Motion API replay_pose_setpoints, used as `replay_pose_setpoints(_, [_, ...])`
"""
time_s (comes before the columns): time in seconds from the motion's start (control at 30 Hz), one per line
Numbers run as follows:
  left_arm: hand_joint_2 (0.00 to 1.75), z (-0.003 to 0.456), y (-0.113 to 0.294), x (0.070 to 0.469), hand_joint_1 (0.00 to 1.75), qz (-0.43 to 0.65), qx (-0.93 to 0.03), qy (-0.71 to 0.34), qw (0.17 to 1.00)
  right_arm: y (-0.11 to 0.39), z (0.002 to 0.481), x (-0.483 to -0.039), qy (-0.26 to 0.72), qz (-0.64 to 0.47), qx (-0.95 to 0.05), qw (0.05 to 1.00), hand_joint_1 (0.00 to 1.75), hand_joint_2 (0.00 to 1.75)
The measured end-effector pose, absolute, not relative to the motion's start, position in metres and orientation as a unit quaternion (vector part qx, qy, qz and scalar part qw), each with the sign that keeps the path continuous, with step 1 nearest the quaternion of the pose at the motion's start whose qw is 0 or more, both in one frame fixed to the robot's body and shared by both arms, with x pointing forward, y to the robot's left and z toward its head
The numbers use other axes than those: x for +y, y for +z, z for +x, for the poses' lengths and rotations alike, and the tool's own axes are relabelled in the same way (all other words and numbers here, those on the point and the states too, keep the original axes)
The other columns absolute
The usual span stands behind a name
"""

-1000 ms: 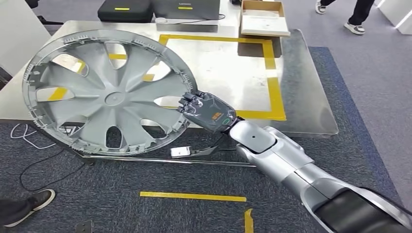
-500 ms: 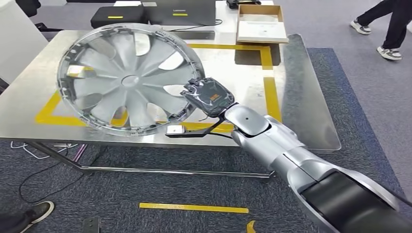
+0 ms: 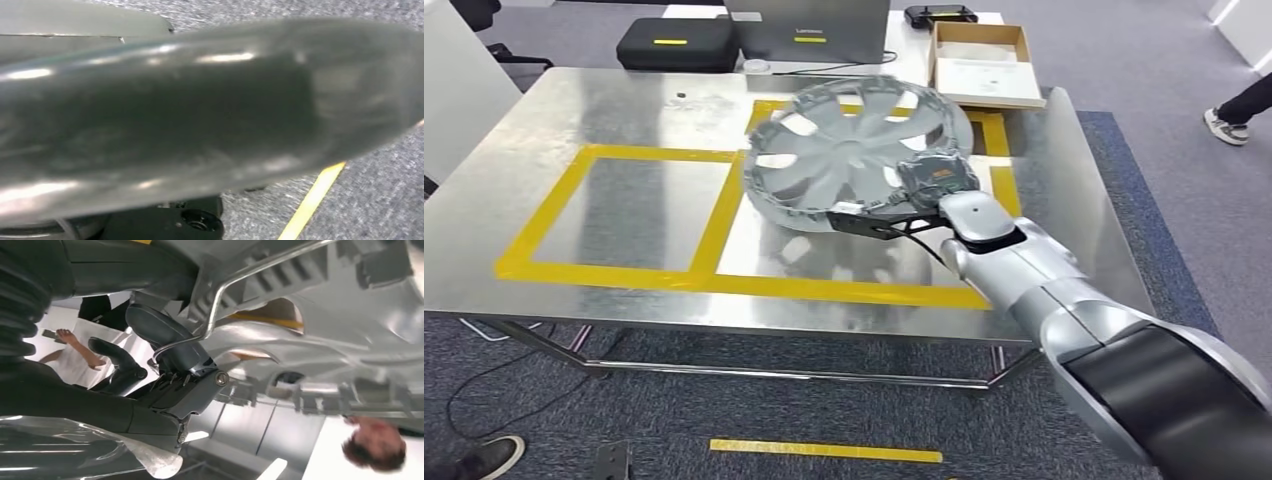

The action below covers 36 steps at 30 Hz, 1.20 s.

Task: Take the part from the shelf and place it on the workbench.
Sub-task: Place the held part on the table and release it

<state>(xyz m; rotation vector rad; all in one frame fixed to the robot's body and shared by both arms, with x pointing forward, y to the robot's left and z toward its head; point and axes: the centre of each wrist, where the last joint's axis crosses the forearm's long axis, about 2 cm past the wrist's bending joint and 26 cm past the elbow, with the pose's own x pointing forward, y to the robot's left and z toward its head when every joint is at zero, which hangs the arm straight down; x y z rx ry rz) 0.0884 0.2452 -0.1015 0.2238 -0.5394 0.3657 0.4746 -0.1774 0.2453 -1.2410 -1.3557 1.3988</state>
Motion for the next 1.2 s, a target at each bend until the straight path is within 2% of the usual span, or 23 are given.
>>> replay_pose_setpoints(0.07, [0.00,0.086,-0.102,0.245,0.00,0.110,-0.264,0.179,0.941,0.234,0.474,-0.192,0.566,-0.487,-0.517,0.418,1.75,1.75])
replay_pose_setpoints(0.2, [1.75,0.078,-0.104,0.247,0.00,0.107,-0.258,0.176,0.944,0.211,0.470,-0.215,0.594,-0.468,-0.475,0.450,0.00,0.00])
replay_pose_setpoints(0.33, [0.00,0.077,-0.104,0.247,0.00,0.108,-0.270,0.169,0.942,0.207,0.471,-0.232,0.600,-0.461,-0.465,0.460,0.00,0.00])
replay_pose_setpoints(0.57, [0.00,0.077,-0.104,0.251,0.00,0.121,-0.272,0.175,0.939,0.214,0.474,-0.244,0.561,-0.446,-0.541,0.441,0.00,0.00])
replay_pose_setpoints(0.67, [0.00,0.077,-0.104,0.251,0.00,0.121,-0.274,0.176,0.938,0.221,0.474,-0.243,0.507,-0.439,-0.634,0.386,0.00,0.00])
replay_pose_setpoints(0.77, [0.00,0.078,-0.104,0.250,0.00,0.111,-0.282,0.169,0.938,0.226,0.467,-0.235,0.385,-0.415,-0.763,0.312,0.00,0.00])
replay_pose_setpoints(0.87, [0.00,0.077,-0.104,0.248,0.00,0.090,-0.287,0.160,0.940,0.214,0.439,-0.216,0.215,-0.306,-0.866,0.331,0.00,0.00])
replay_pose_setpoints(1.0, [0.00,0.070,-0.105,0.247,0.00,0.091,-0.270,0.164,0.944,0.208,0.385,-0.199,0.008,-0.102,-0.923,0.372,0.00,0.00])
replay_pose_setpoints(1.1, [0.00,0.066,-0.106,0.248,0.00,0.097,-0.261,0.177,0.944,0.204,0.346,-0.204,-0.074,0.001,-0.931,0.358,0.00,0.00])
replay_pose_setpoints(1.2, [0.00,0.061,-0.107,0.248,0.00,0.103,-0.252,0.199,0.941,0.187,0.304,-0.215,-0.121,0.057,-0.928,0.349,0.00,0.00])
